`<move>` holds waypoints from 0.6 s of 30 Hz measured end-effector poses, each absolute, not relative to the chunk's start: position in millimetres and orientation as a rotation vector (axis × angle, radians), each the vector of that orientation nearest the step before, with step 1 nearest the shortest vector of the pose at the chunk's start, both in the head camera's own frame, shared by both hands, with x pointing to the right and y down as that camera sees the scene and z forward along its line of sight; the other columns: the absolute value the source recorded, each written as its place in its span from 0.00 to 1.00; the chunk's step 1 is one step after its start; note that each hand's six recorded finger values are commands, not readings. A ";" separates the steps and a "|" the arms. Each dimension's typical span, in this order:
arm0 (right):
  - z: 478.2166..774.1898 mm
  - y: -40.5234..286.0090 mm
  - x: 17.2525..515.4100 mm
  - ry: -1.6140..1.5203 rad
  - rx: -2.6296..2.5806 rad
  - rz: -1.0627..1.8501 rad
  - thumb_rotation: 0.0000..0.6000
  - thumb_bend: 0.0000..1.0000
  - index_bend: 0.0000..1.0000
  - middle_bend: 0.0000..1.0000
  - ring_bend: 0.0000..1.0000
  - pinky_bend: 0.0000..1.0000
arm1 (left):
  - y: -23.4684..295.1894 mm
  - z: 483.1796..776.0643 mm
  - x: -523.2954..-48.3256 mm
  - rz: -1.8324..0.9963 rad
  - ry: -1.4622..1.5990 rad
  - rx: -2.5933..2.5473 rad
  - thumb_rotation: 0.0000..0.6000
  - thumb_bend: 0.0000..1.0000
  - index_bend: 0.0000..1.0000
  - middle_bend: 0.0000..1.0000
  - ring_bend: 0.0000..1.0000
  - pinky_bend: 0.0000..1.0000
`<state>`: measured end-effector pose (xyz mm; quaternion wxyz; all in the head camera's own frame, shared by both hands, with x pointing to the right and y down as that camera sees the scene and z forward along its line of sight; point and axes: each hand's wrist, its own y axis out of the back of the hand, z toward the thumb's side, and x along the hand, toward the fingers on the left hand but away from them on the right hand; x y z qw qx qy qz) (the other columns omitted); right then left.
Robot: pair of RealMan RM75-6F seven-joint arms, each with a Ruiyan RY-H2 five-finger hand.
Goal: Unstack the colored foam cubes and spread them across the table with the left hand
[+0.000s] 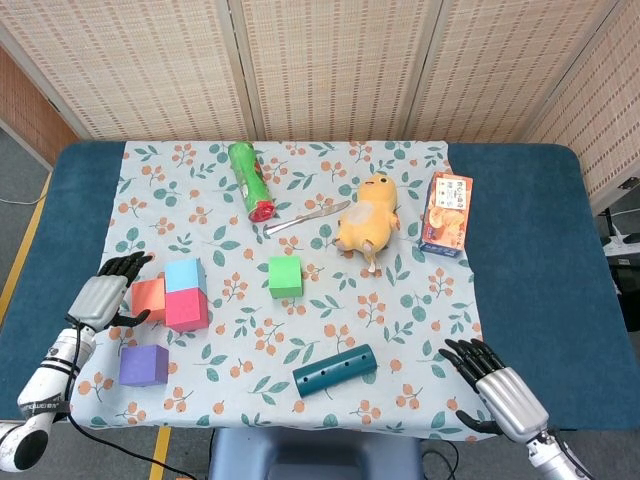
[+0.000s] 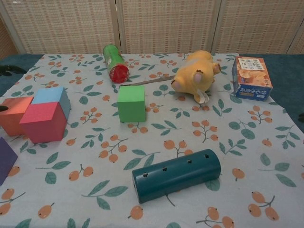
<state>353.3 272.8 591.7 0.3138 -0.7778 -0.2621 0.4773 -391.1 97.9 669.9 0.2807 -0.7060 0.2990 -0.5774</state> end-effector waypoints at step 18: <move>595.1 274.6 352.7 -0.672 -2.051 1.270 1.00 0.17 0.00 0.00 0.00 0.00 | 108.7 699.5 -397.8 -1.650 0.739 -1.896 1.00 0.31 0.02 0.08 0.16 0.06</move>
